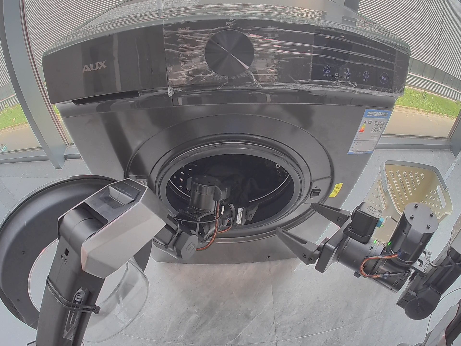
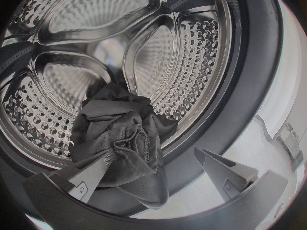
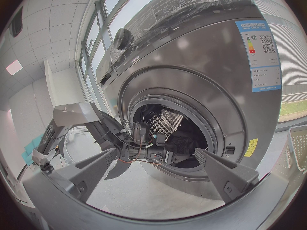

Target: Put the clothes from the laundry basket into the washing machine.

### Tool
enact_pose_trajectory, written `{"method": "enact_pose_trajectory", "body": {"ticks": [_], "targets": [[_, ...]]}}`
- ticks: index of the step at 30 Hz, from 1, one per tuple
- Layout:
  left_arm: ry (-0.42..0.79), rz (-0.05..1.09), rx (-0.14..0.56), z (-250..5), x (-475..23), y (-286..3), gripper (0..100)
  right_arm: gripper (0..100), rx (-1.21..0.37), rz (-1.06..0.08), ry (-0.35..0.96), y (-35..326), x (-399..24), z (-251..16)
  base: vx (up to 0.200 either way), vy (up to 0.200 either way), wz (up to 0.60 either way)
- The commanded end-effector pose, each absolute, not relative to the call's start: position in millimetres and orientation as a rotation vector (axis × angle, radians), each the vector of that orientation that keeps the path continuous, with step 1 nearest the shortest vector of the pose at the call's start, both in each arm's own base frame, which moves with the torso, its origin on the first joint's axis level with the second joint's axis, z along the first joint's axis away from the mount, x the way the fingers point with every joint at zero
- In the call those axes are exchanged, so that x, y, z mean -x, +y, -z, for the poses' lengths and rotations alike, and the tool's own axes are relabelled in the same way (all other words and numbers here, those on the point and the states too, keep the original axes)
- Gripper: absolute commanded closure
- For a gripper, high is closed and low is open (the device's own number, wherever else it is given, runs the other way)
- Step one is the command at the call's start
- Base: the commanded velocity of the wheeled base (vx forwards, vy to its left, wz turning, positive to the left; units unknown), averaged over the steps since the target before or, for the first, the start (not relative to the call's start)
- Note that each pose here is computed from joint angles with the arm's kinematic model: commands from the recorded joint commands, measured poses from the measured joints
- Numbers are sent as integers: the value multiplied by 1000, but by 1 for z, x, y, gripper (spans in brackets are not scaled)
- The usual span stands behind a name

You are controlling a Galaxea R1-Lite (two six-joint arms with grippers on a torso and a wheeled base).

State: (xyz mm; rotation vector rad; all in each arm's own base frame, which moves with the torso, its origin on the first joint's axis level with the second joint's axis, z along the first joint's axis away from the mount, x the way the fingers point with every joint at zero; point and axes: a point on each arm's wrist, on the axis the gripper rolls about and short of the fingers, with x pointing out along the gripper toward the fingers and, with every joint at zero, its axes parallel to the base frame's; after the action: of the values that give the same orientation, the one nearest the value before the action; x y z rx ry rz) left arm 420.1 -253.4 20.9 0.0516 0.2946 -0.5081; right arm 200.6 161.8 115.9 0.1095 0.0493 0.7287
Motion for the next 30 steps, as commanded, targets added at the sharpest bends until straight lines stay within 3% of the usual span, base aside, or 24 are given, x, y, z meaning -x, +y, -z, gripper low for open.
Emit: {"method": "enact_pose_trajectory", "body": {"ticks": [1, 11, 12, 23, 30], "targets": [[314, 492, -54, -6, -432, -250, 0, 0, -111, -729, 43, 161, -200, -118, 0, 0, 0], [330, 491, -59, 1, -438, -246, 0, 0, -113, -735, 43, 161, -201, -117, 0, 0, 0], [332, 491, -59, 2, -438, -246, 100, 0, -113, -737, 44, 161, -201, -117, 0, 0, 0], [315, 493, -55, -2, -439, -247, 100, 0, -114, -736, 39, 162, -202, -118, 0, 0, 0], [242, 460, -25, -25, -456, -237, 100, 0, -115, -737, 36, 163, -203, -119, 0, 0, 0]]}}
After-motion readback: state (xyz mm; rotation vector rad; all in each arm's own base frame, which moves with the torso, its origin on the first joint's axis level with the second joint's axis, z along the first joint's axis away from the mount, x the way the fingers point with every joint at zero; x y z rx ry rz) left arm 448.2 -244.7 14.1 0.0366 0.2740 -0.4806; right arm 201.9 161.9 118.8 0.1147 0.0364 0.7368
